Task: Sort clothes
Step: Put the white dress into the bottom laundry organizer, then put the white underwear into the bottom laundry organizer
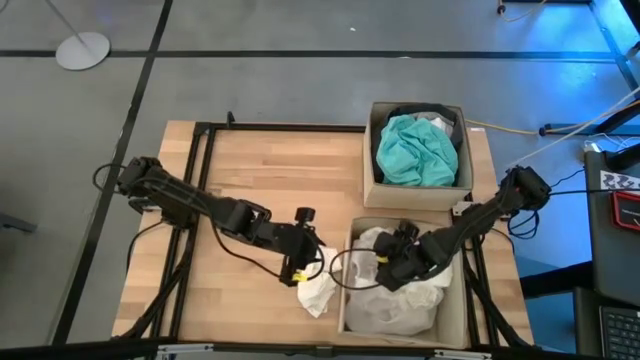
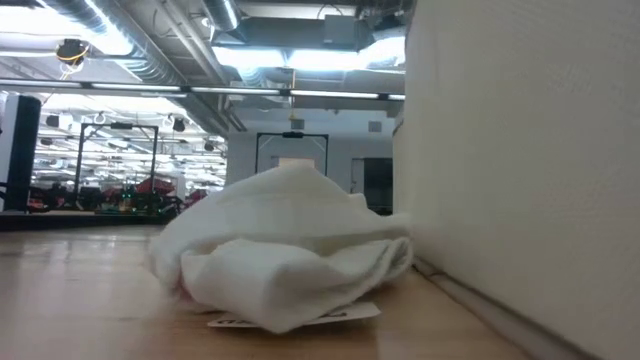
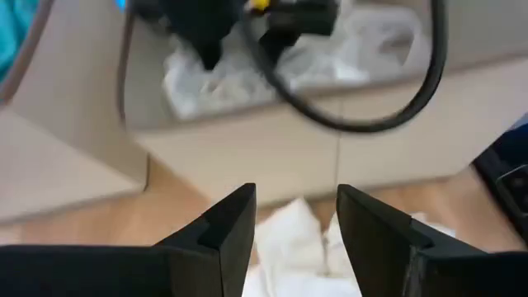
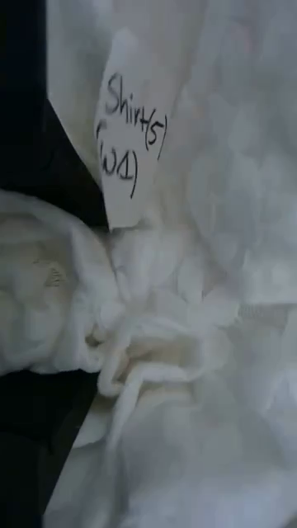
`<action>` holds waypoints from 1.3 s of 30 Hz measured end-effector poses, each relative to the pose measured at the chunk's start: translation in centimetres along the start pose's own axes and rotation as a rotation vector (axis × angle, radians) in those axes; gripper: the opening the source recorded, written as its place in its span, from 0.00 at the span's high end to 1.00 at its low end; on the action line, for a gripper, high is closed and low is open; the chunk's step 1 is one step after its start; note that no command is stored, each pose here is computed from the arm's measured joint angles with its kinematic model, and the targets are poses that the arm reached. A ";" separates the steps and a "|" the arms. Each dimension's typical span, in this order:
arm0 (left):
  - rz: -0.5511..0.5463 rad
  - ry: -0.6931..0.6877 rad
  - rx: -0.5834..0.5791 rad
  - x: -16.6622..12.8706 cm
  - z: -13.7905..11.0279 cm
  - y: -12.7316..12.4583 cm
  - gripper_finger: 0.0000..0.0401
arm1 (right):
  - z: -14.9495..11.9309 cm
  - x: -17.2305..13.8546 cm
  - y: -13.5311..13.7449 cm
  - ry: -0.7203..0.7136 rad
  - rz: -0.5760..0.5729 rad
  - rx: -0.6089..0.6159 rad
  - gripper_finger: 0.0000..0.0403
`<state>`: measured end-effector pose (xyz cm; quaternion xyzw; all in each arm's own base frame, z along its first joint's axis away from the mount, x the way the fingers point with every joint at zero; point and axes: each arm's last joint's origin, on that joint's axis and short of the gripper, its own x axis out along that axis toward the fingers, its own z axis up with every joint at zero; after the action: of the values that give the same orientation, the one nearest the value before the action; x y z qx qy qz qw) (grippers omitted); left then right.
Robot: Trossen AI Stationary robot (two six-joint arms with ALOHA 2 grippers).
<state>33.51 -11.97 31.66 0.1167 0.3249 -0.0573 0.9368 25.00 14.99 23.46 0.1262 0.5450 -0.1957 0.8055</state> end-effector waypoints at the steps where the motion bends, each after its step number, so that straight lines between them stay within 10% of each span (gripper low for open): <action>1: 0.015 0.014 -0.006 0.0 -0.2 -0.2 0.60 | -0.4 0.5 0.0 0.004 0.002 0.007 0.37; 10: 0.028 0.066 -0.060 2.4 -4.2 -1.4 0.60 | 0.0 -0.9 -0.1 0.048 0.028 0.000 0.37; 20: -0.028 0.111 -0.201 4.1 -8.3 -2.8 0.60 | 2.3 -11.1 1.5 -0.381 0.124 -0.110 0.37; 39: -0.064 0.242 -0.402 9.9 -11.8 -1.0 0.35 | 0.8 -9.0 3.3 -0.402 -0.028 -0.201 0.37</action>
<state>34.00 -10.19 16.35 -0.0766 0.4434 -0.0065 0.8930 24.22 19.23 32.06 -0.0036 0.3921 -0.1727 0.9036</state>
